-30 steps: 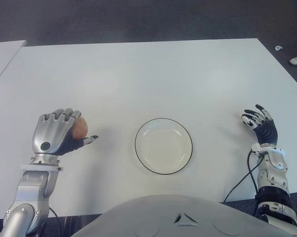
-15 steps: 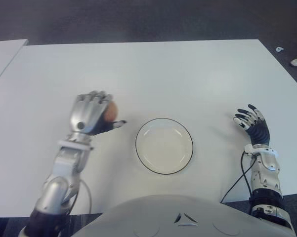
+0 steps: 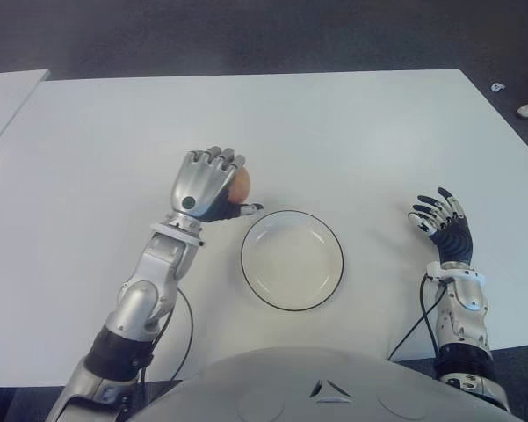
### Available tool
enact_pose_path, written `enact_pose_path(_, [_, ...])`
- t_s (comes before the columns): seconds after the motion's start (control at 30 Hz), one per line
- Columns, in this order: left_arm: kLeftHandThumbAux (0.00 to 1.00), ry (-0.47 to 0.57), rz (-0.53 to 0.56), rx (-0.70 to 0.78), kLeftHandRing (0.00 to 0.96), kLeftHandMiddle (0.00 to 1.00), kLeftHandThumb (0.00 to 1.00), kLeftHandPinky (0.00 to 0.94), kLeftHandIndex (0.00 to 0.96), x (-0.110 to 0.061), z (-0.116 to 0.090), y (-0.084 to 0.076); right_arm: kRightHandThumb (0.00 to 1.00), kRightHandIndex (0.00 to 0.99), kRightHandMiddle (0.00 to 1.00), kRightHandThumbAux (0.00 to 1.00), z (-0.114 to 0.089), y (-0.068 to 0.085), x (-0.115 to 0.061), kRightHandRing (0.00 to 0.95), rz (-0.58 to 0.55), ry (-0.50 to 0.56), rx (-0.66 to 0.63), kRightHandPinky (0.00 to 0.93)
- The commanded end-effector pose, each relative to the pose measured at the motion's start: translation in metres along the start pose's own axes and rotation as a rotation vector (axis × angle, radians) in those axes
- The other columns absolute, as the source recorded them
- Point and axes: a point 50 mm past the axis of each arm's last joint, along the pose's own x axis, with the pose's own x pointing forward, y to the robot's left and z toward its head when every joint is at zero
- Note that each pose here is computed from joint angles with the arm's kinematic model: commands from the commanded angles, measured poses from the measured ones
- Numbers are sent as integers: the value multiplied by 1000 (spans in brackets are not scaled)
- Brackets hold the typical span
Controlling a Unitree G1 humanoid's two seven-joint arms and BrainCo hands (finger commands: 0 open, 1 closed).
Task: Put the apples into the plate.
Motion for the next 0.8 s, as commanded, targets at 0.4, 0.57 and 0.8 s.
enact_pose_path(0.4, [660, -162, -8, 4, 817, 527, 857, 802, 415, 25, 24, 0, 470, 161, 330, 869, -31, 16, -32, 321, -3, 113, 24, 301])
enact_pose_path(0.57, [660, -181, -18, -19, 816, 528, 856, 802, 414, 30, 32, -2, 466, 149, 321, 875, -32, 17, -35, 318, 11, 99, 29, 297])
enact_pose_path(0.8, [661, -193, -11, -47, 813, 526, 855, 795, 410, 32, 42, -13, 429, 127, 299, 892, -34, 17, -44, 312, 18, 70, 11, 295])
